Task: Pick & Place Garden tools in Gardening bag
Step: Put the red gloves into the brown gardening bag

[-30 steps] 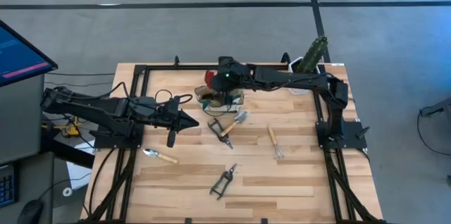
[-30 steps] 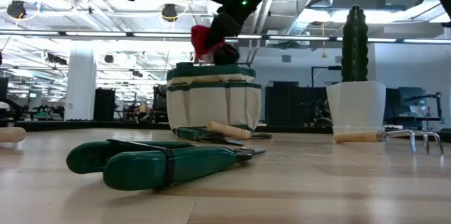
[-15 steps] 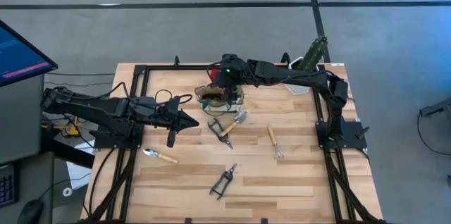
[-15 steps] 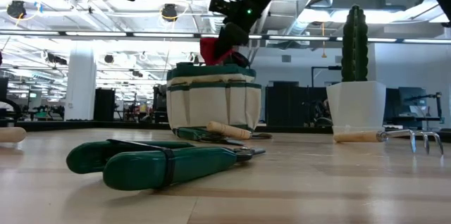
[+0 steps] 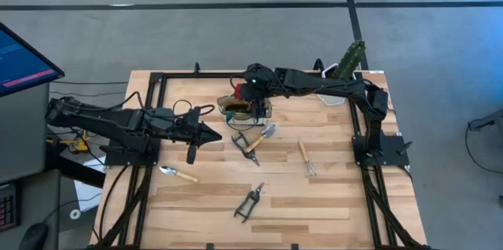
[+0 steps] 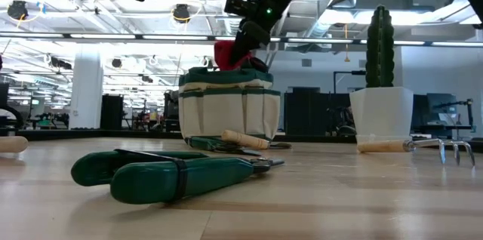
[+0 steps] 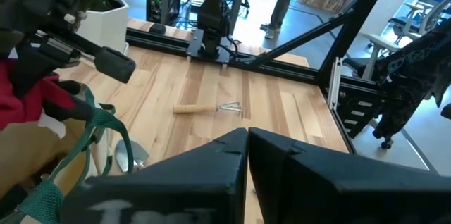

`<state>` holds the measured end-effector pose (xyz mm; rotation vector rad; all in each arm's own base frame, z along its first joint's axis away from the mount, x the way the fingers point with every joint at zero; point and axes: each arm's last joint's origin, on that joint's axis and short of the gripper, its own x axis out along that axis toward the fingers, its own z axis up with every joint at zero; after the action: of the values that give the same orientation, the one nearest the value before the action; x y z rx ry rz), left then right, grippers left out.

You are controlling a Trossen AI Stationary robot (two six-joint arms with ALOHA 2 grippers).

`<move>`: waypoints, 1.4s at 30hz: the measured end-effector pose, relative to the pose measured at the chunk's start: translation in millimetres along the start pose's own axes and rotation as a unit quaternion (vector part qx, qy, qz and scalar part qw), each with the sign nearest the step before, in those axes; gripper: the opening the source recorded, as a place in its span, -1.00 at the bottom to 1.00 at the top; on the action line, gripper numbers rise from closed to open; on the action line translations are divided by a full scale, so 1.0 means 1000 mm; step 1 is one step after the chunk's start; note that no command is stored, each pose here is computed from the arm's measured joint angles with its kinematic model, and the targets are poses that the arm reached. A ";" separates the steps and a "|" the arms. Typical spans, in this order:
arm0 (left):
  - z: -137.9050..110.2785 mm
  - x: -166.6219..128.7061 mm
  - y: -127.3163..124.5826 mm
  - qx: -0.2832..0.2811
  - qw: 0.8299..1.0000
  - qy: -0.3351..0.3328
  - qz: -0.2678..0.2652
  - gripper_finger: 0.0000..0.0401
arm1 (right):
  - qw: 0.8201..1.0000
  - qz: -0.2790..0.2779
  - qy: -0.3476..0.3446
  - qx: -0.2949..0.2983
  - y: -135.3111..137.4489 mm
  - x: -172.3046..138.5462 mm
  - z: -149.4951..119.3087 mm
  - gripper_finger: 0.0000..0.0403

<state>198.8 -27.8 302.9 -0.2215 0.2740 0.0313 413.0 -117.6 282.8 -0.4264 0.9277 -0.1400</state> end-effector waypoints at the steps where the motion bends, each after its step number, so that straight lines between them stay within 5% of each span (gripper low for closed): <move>1: 0.000 0.000 0.000 0.000 1.000 0.000 0.000 -0.99 | 1.000 0.000 0.000 0.000 0.000 0.000 0.000 -0.77; 42: 0.000 0.000 0.000 0.000 1.000 0.000 0.000 -0.99 | 1.000 0.002 0.009 0.013 -0.001 0.009 -0.003 -0.77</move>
<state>198.8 -27.8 302.9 -0.2215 0.2736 0.0319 415.9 -121.8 274.4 -0.4007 0.9430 -0.1524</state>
